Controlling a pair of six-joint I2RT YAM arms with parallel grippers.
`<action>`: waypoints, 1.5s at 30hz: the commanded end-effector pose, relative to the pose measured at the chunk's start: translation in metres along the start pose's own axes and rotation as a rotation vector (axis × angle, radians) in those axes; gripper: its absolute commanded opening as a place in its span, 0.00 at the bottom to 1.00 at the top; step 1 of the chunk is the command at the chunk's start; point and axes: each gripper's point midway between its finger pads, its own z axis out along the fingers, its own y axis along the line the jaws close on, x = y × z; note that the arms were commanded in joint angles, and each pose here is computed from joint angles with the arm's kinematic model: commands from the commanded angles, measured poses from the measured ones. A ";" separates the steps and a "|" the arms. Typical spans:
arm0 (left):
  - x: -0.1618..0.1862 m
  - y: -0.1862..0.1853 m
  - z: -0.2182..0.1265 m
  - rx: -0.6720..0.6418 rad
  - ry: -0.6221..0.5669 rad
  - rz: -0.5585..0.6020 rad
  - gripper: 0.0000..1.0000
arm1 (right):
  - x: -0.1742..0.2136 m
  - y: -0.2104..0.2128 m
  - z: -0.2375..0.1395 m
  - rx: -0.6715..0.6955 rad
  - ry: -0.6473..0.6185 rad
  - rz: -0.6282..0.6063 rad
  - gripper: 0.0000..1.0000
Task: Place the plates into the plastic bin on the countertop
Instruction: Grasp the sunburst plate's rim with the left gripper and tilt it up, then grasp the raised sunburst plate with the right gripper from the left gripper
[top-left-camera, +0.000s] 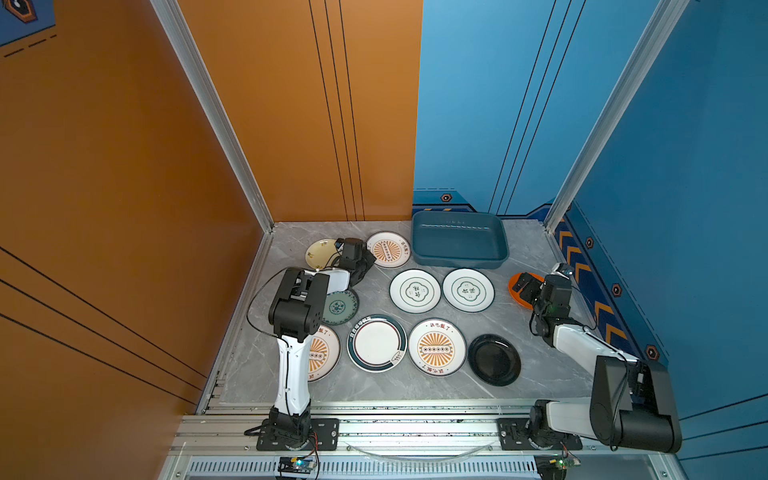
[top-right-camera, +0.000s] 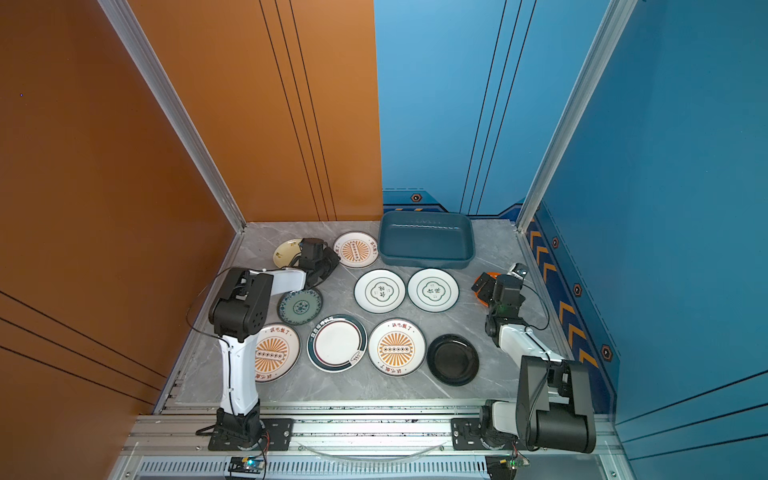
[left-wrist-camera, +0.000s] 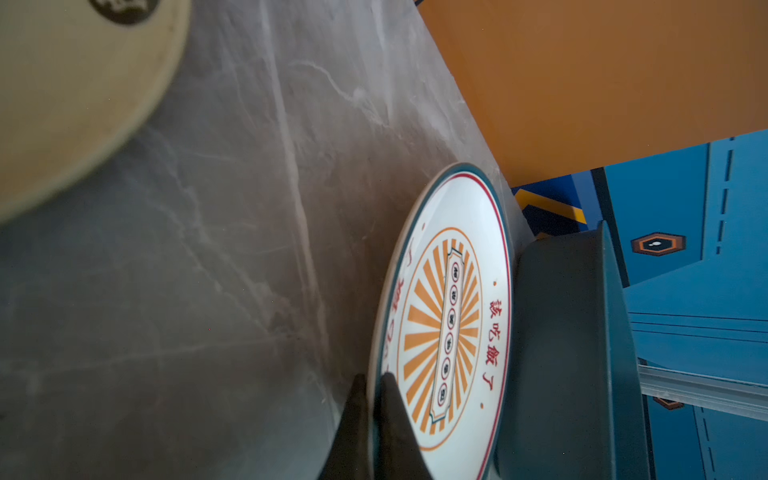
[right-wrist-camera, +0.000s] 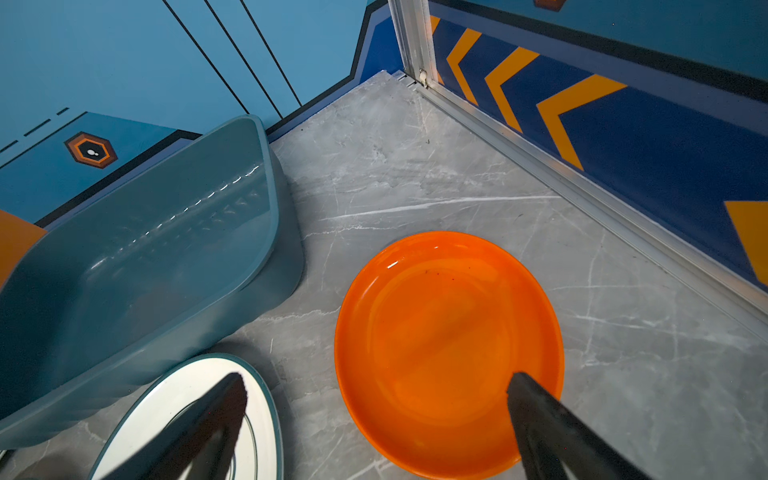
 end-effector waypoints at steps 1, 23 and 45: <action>0.027 0.050 -0.002 -0.145 0.079 0.041 0.00 | 0.002 0.004 -0.003 -0.028 0.006 0.010 1.00; 0.010 -0.025 -0.081 0.094 0.126 0.094 0.00 | 0.018 0.104 -0.054 -0.329 0.112 -0.161 1.00; 0.079 -0.029 -0.185 0.274 0.326 0.161 0.00 | 0.106 0.236 -0.122 -0.904 0.488 -0.068 1.00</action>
